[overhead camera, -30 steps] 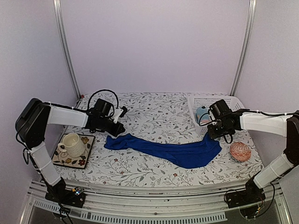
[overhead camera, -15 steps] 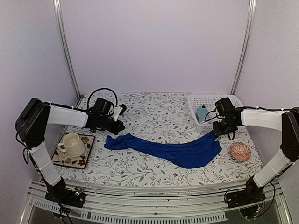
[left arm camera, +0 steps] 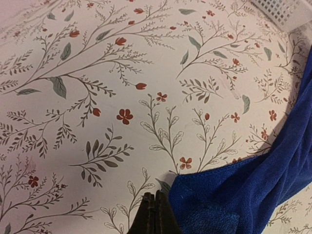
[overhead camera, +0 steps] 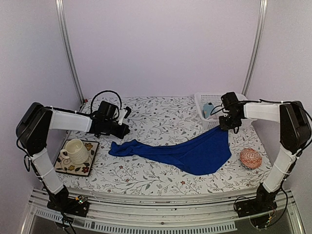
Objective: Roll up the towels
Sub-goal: Pick up the towel from the center of the board, then flatten out the towel at the center of the board.
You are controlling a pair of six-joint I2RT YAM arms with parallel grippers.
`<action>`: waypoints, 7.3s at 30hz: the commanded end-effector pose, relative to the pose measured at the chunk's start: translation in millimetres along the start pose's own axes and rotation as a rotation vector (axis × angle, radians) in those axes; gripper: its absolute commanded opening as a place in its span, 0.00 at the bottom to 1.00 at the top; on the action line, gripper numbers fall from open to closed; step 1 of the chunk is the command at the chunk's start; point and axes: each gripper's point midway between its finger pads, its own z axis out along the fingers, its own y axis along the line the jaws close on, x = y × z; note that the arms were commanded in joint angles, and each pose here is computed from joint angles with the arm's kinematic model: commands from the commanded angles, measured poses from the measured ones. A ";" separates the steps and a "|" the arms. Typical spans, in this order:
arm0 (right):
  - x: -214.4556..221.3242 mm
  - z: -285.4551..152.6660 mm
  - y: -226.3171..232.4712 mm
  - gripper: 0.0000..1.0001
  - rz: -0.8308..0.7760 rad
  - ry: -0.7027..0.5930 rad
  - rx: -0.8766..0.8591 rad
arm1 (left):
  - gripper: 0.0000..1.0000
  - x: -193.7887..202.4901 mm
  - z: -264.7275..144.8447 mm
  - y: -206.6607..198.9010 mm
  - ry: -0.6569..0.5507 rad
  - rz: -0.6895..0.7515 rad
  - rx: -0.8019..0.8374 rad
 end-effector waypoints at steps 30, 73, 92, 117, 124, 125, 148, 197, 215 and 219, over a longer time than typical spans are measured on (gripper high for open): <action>21.1 -48.0 19.1 0.02 -0.030 -0.067 -0.122 | 0.44 33.5 15.1 -70.0 0.106 -0.031 0.346; -72.3 -241.6 -72.1 0.02 0.174 -0.561 -0.100 | 0.00 -147.1 -278.3 -11.3 -0.862 -0.067 -0.374; -53.3 -133.6 -62.0 0.02 0.084 -0.317 0.122 | 0.00 -74.7 -154.3 38.4 -0.457 -0.271 -0.607; -65.4 -39.8 -54.7 0.02 0.011 -0.191 0.231 | 0.00 -82.1 -41.5 103.0 -0.368 -0.238 -0.674; -60.4 -45.3 -64.1 0.03 0.037 -0.184 0.276 | 0.00 -84.2 -26.6 110.8 -0.349 -0.231 -0.660; -60.1 -47.3 -66.3 0.02 0.043 -0.188 0.283 | 0.00 -85.6 -23.9 109.9 -0.352 -0.230 -0.643; 1.1 -56.1 -37.5 0.02 0.006 -0.108 0.155 | 0.02 -19.7 -46.9 34.2 -0.240 -0.269 -0.477; -11.9 -78.4 -102.0 0.03 0.167 -0.214 0.277 | 0.28 3.8 16.9 -35.2 0.161 -0.007 -0.073; -13.6 -83.4 -96.5 0.03 0.160 -0.228 0.254 | 0.45 -27.6 -31.6 -41.8 -0.004 0.018 -0.126; -13.0 -83.5 -95.9 0.03 0.160 -0.227 0.253 | 0.54 -45.2 -11.6 -59.9 0.028 0.029 -0.114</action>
